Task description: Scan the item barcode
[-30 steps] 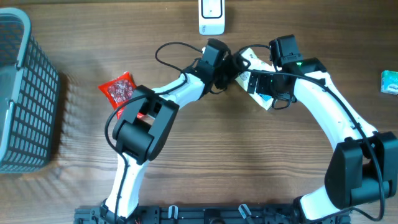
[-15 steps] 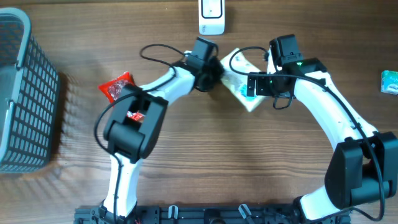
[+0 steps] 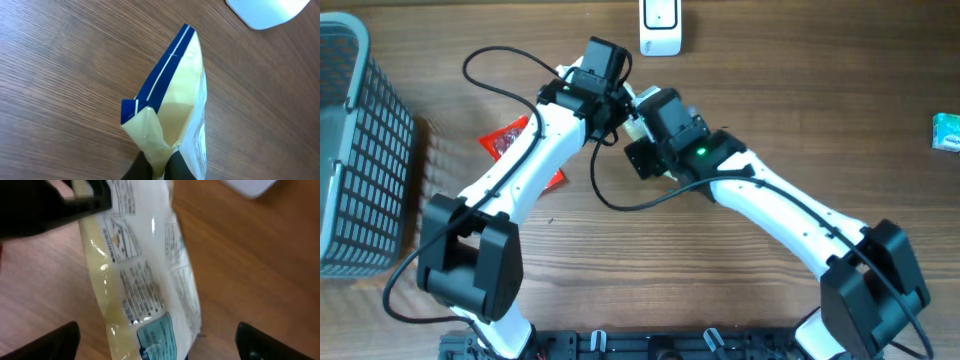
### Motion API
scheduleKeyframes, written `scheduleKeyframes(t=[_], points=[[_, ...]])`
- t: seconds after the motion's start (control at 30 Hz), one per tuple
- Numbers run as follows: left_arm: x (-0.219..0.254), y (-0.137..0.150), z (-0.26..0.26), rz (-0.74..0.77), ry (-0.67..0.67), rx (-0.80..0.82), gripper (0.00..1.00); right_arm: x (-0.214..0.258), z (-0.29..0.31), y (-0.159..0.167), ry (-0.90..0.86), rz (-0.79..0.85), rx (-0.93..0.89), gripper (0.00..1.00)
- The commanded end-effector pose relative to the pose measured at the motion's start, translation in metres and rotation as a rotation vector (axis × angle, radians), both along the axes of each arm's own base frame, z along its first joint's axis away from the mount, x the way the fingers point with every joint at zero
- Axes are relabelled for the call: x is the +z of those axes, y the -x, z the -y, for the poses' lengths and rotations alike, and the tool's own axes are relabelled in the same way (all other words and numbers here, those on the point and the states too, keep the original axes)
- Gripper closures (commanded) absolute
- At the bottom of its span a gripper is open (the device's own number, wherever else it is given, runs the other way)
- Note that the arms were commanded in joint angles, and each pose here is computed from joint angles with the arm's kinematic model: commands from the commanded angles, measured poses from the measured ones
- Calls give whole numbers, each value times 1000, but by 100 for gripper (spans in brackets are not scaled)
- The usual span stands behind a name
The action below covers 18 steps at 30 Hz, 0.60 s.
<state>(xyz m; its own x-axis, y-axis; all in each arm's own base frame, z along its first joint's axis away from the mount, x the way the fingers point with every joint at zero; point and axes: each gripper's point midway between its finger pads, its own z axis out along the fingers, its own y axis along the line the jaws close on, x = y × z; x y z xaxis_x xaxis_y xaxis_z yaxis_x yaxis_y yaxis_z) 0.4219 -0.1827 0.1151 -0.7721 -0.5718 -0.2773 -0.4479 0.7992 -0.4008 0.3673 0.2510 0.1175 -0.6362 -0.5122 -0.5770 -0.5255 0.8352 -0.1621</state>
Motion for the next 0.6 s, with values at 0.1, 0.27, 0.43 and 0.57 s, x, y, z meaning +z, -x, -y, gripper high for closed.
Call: scheduleKeyframes(t=[0.1,0.27,0.43,0.57], points=[[32,4,-1,54,28,11,96,-4,-26,14,22,17,105,0],[40,8,1,52,60,19,96,-5,-28,15,4,6,101,0],[52,12,5,67,97,6,96,-25,-31,17,-15,-55,56,3],[63,10,-1,90,106,20,96,-53,-30,21,8,-120,35,6]])
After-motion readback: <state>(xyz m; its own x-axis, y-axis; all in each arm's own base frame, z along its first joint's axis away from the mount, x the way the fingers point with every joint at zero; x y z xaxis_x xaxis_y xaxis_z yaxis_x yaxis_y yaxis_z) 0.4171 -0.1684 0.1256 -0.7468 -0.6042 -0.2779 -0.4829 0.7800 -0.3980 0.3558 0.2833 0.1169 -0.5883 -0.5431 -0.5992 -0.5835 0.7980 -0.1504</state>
